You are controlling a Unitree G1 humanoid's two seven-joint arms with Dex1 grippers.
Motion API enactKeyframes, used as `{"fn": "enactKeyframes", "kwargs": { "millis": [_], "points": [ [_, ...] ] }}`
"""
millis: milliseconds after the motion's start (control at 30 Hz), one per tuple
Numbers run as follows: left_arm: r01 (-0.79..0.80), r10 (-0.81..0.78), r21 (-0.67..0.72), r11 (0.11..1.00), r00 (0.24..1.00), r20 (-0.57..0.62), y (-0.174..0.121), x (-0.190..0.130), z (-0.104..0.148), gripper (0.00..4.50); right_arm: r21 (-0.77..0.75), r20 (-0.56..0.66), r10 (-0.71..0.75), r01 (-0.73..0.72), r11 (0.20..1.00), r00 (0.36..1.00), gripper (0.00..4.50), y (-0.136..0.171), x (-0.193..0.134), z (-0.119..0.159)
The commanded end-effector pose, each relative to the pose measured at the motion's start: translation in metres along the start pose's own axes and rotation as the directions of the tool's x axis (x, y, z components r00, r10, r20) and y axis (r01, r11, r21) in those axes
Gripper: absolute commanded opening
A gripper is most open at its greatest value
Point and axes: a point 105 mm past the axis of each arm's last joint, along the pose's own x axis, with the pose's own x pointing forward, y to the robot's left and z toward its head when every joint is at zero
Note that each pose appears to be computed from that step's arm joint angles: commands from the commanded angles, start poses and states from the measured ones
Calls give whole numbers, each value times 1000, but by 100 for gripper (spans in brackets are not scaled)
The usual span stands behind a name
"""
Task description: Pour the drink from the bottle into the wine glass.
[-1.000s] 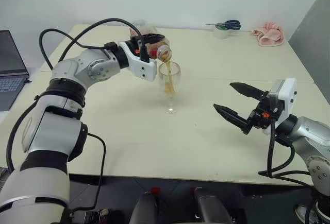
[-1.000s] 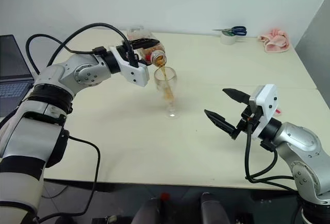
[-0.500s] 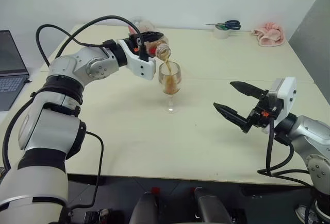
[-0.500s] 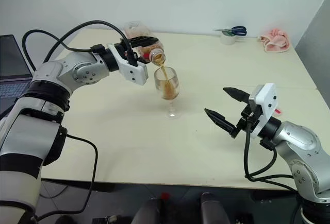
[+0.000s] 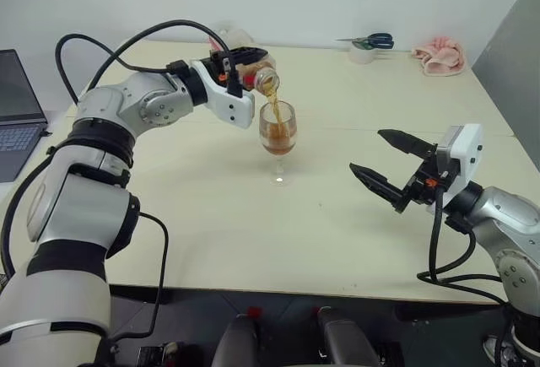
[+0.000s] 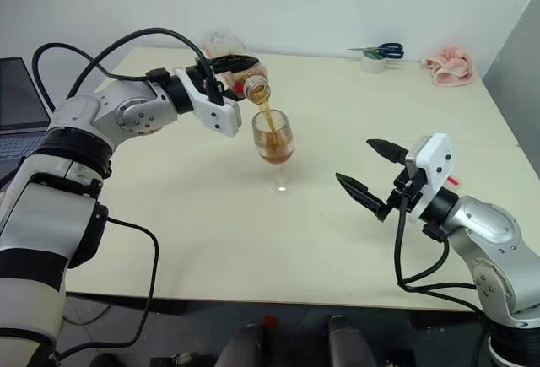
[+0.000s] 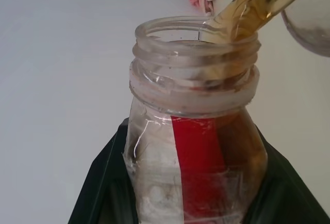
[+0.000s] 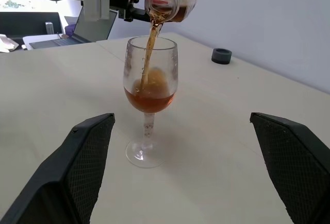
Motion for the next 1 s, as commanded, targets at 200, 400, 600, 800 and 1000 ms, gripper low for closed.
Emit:
{"fn": "enactKeyframes", "kwargs": {
  "millis": [200, 400, 600, 800, 1000],
  "points": [
    [-68, 68, 27, 997, 998, -15, 25, -3, -6, 184, -36, 50, 18, -16, 999, 999, 450, 3, 2, 12],
    [-64, 65, 18, 998, 998, -19, 24, -3, -6, 184, -38, 57, 33, -31, 999, 998, 450, 5, 3, 14],
    [-95, 89, -137, 986, 995, -44, 22, -2, -9, 184, -44, 62, 49, -46, 998, 997, 450, 6, 5, 16],
    [-125, 114, -326, 937, 992, -52, 22, -3, -12, 184, -61, 71, 70, -66, 996, 995, 450, 8, 8, 22],
    [-279, 225, -769, 575, 958, -179, 4, -22, -34, 184, -91, 162, 149, -136, 987, 975, 450, 11, 27, 57]
  ]
}}
